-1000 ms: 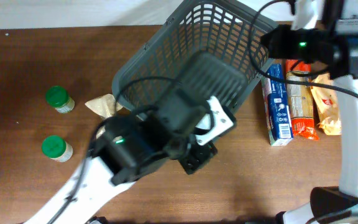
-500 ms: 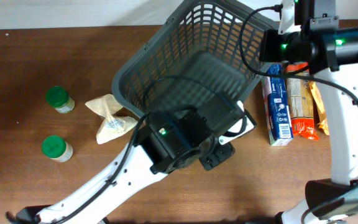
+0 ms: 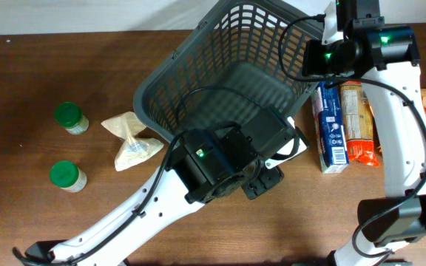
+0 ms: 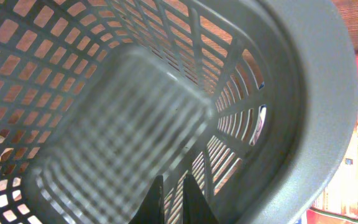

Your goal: Pack container

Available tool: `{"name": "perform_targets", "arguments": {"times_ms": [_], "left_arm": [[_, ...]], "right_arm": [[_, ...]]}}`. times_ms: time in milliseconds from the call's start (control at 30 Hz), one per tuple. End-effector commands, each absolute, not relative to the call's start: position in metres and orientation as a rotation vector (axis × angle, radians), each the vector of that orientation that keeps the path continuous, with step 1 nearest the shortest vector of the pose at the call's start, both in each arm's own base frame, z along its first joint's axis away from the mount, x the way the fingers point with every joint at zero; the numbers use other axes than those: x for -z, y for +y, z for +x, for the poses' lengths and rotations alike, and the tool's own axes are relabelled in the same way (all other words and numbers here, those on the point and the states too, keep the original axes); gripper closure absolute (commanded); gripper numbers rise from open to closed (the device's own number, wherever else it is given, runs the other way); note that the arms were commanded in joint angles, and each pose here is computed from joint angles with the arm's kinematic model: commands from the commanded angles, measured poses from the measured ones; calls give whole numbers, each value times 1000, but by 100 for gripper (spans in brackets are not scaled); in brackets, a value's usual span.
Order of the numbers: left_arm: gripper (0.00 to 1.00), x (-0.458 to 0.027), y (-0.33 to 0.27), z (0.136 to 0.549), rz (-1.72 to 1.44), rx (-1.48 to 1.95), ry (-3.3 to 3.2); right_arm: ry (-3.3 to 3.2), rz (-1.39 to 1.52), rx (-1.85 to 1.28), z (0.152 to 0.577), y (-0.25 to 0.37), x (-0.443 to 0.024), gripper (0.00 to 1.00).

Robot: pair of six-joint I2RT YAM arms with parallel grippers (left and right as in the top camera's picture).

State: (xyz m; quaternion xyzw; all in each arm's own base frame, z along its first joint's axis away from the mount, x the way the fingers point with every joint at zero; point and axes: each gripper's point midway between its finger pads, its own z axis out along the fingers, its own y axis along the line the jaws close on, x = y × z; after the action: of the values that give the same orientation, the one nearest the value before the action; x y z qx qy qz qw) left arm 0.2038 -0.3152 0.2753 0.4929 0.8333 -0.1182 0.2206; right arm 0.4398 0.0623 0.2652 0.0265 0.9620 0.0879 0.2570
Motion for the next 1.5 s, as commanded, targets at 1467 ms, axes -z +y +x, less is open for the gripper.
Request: {"name": "perform_targets", "arguments": {"times_ms": [1467], "left_arm": [[98, -252, -185, 284, 1074, -172, 2582]], "right_arm": [[2708, -36, -248, 395, 75, -266, 96]]}}
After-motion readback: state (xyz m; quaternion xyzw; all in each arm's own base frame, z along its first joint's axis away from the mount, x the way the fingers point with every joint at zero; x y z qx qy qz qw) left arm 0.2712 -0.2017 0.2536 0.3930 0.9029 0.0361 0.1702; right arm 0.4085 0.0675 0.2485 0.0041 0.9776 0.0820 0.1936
